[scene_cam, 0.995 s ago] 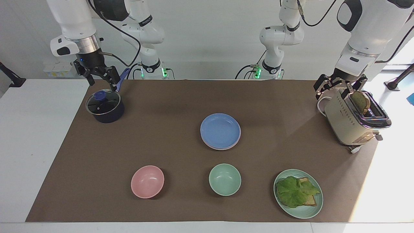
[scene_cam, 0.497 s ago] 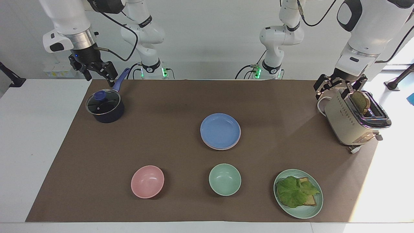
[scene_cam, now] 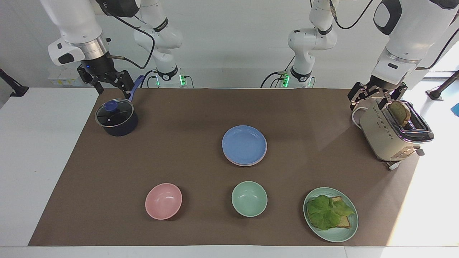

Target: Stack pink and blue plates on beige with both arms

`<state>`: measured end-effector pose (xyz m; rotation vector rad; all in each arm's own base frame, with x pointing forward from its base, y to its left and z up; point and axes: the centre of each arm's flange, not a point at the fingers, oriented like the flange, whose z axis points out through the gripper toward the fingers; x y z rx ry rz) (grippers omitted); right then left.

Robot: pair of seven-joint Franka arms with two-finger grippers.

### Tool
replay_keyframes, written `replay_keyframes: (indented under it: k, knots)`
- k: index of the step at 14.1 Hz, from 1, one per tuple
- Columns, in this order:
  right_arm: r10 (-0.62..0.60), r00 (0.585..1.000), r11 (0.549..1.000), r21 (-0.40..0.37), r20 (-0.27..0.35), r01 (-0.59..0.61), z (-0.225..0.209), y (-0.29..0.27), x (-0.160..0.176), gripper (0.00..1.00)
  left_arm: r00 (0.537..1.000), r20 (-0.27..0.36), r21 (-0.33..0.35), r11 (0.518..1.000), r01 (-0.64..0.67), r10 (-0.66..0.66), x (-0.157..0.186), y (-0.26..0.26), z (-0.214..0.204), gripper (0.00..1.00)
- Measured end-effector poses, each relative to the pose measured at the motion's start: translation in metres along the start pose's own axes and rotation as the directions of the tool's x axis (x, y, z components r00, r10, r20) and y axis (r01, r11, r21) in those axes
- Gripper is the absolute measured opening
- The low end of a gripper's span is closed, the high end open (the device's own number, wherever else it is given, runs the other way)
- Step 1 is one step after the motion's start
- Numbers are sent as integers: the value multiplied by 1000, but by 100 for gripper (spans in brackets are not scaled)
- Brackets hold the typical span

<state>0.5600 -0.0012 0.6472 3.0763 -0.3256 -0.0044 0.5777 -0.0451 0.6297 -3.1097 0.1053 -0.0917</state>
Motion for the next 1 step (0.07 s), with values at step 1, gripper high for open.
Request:
replay_keyframes:
  k: [1]
  knots:
    - [0,1000,1000,0,0,0,0,0,0,100,1000,0,0,1000,0,0,0,0,0,100]
